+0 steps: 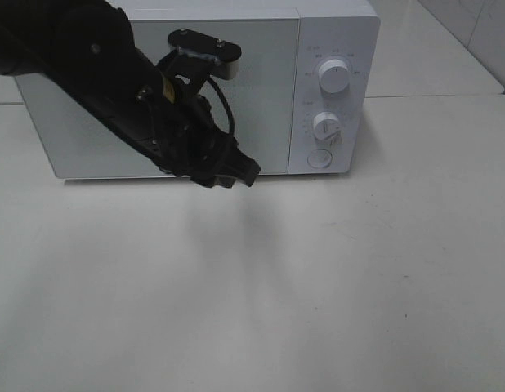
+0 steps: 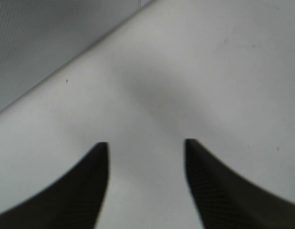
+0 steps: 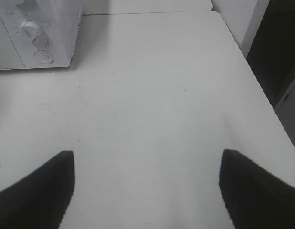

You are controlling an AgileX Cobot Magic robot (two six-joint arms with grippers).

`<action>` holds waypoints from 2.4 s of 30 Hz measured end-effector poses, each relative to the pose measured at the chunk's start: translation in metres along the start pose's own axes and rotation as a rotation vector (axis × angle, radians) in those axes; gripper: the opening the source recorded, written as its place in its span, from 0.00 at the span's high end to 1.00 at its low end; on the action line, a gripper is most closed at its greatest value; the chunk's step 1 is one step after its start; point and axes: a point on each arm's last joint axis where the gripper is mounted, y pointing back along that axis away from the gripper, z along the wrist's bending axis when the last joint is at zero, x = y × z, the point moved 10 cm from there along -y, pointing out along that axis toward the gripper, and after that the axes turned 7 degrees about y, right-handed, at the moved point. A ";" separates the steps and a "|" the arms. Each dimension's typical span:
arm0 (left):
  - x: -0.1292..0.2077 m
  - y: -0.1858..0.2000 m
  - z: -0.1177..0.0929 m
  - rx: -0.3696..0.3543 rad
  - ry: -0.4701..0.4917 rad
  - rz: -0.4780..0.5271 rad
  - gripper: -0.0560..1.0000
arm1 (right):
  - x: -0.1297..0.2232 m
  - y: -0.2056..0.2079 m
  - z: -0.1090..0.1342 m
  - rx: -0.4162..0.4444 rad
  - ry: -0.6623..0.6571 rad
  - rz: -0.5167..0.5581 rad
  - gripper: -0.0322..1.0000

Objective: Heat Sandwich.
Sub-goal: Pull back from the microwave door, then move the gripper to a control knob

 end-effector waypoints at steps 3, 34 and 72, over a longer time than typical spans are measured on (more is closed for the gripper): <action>0.011 0.011 0.001 -0.006 0.007 0.064 0.14 | 0.000 0.000 0.000 0.000 0.000 0.000 0.24; 0.068 0.117 0.081 -0.015 0.438 0.372 0.02 | 0.000 0.000 0.000 0.000 0.000 0.000 0.24; 0.205 0.195 0.099 -0.161 0.567 0.293 0.02 | 0.000 0.000 0.000 0.000 0.001 0.000 0.24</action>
